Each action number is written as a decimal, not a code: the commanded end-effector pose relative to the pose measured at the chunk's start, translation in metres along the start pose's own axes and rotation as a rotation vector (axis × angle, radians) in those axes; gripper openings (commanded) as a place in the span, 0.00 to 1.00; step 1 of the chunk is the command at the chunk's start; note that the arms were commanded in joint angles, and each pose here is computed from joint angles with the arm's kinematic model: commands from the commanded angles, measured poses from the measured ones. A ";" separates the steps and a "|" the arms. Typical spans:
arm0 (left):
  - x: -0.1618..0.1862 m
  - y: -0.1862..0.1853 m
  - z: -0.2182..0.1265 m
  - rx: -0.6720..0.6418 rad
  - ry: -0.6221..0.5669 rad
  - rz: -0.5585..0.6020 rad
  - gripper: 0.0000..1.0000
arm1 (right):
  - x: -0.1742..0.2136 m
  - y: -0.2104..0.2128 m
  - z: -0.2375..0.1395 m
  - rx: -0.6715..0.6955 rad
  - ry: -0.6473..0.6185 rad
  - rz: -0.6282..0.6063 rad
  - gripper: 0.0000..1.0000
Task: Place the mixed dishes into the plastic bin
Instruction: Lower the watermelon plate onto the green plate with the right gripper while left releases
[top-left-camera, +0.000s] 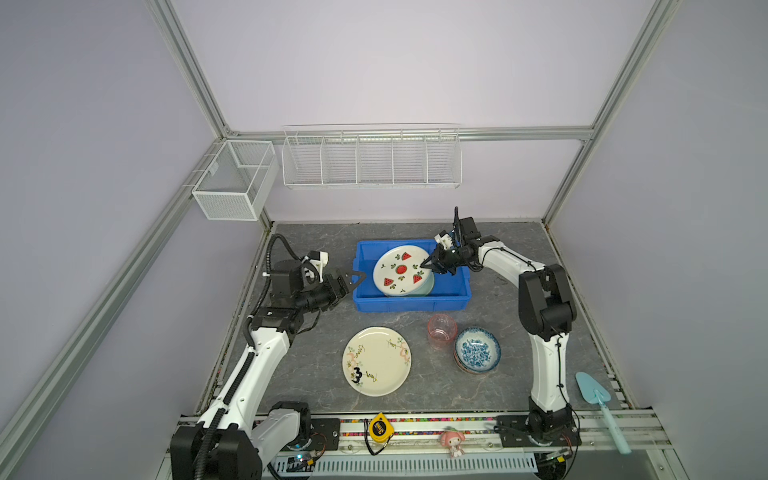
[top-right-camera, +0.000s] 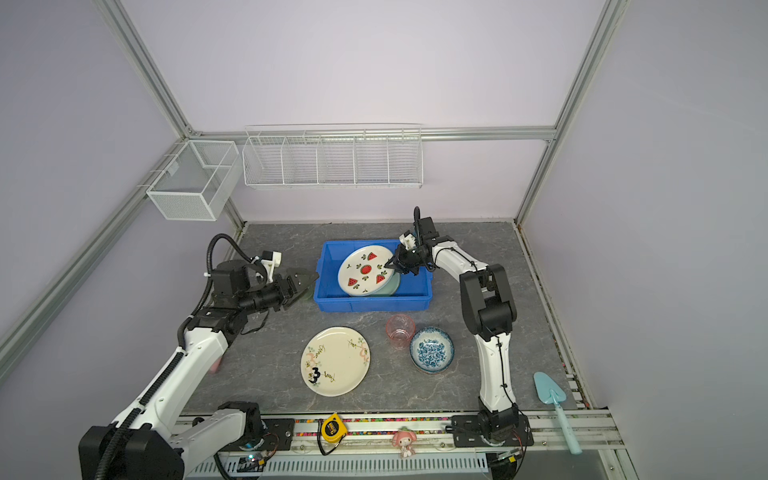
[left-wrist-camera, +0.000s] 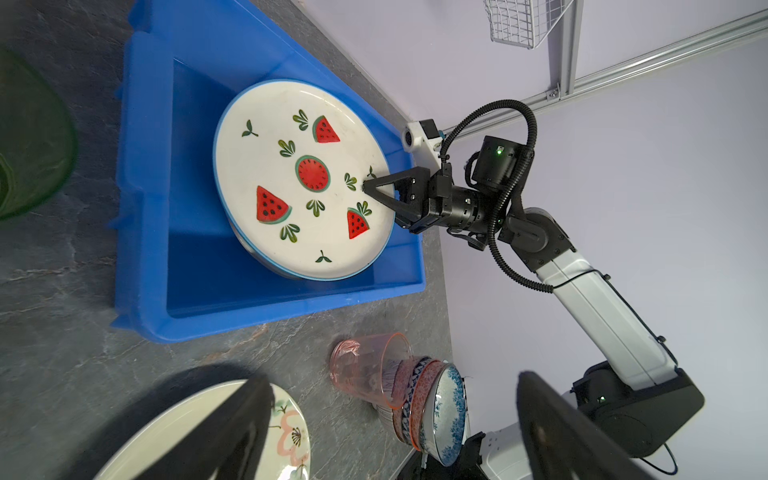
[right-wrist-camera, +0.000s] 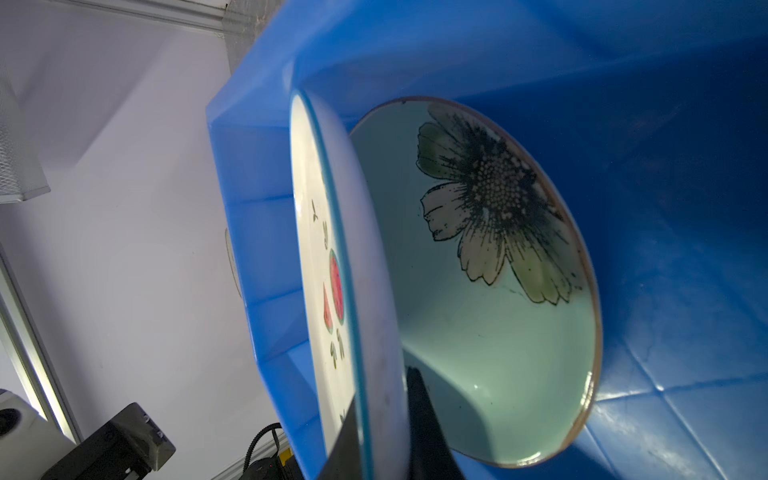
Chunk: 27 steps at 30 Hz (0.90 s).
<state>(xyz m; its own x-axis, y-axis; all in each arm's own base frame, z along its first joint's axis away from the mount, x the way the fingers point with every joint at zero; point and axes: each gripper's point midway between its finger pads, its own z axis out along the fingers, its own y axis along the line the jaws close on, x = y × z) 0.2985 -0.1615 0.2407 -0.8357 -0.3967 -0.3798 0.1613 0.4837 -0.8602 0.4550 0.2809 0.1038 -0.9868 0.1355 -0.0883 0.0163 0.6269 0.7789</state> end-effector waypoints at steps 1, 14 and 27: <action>-0.004 -0.001 -0.002 -0.004 -0.015 0.018 0.91 | -0.017 0.023 -0.008 -0.082 -0.048 -0.058 0.09; -0.004 0.003 0.000 -0.010 -0.011 0.008 0.92 | -0.017 -0.002 -0.003 -0.047 -0.055 -0.023 0.23; -0.004 0.004 0.002 -0.011 -0.009 0.004 0.91 | -0.017 -0.019 0.001 -0.014 -0.058 -0.003 0.35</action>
<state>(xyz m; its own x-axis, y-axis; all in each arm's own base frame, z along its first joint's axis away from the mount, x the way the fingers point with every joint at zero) 0.2998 -0.1617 0.2378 -0.8391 -0.3965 -0.3725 0.1530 0.4850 -0.8610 0.4722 0.2655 0.0961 -0.9742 0.1841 -0.1308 0.0136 0.6259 0.7798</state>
